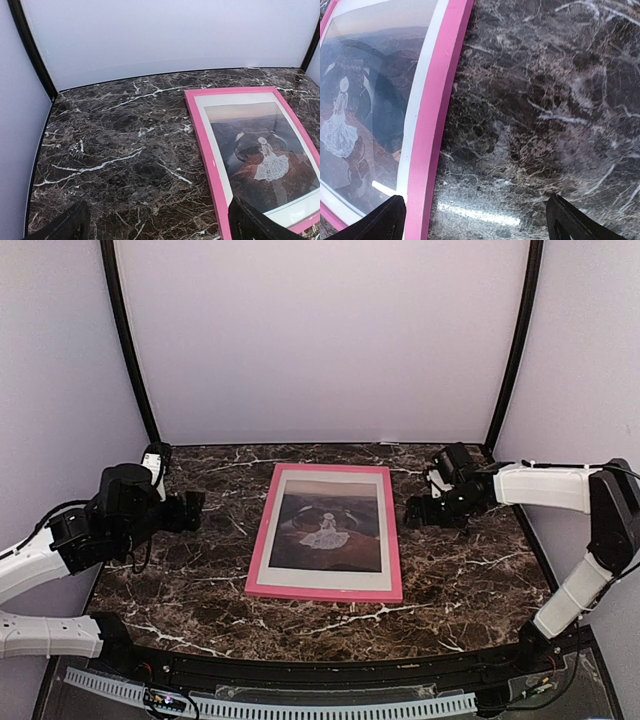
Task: Put the photo into the frame
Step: Reset both arms
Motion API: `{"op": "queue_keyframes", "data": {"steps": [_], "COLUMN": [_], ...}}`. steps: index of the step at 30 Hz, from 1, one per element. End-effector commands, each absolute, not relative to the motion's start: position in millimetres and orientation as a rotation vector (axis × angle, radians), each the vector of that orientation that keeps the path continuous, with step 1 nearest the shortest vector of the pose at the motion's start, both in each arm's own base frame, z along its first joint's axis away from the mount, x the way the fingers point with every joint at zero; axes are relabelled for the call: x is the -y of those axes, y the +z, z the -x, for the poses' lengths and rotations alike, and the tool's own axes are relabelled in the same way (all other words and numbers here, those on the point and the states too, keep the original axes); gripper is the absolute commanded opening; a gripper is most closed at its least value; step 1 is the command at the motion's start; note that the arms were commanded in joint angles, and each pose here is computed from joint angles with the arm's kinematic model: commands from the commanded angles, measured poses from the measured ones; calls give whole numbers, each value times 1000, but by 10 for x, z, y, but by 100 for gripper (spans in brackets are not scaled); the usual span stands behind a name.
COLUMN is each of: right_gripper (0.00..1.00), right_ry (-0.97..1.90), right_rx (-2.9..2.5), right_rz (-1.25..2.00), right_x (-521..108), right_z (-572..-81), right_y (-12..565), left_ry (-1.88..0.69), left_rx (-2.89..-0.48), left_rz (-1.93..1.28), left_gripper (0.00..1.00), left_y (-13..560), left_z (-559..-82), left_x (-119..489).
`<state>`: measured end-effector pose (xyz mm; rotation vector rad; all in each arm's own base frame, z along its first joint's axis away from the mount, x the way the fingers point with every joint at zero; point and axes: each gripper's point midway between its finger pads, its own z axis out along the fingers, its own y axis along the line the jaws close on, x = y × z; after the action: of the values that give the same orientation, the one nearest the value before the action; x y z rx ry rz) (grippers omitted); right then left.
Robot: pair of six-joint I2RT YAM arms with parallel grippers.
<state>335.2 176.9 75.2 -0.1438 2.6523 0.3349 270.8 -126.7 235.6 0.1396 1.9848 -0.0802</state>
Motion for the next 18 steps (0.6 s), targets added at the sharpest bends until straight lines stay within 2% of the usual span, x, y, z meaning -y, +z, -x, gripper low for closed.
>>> {"op": "queue_keyframes", "data": {"steps": [1, 13, 18], "right_gripper": [99, 99, 99], "right_ry": [220, 69, 36], "right_rx": [-2562, -2305, -2217], "right_rz": [231, 283, 230], "right_x": [-1697, -1595, -1476], "right_z": [-3520, -3889, -3918], "right_y": [1057, 1722, 2024], "left_ry": [25, -2, 29], "left_rx": [-1946, -1763, -1809], "left_rz": [27, 108, 102], "left_gripper": [99, 99, 99], "left_y": [2334, 2495, 2402], "left_z": [-2690, -2730, -2903], "left_x": [949, 786, 704]}}
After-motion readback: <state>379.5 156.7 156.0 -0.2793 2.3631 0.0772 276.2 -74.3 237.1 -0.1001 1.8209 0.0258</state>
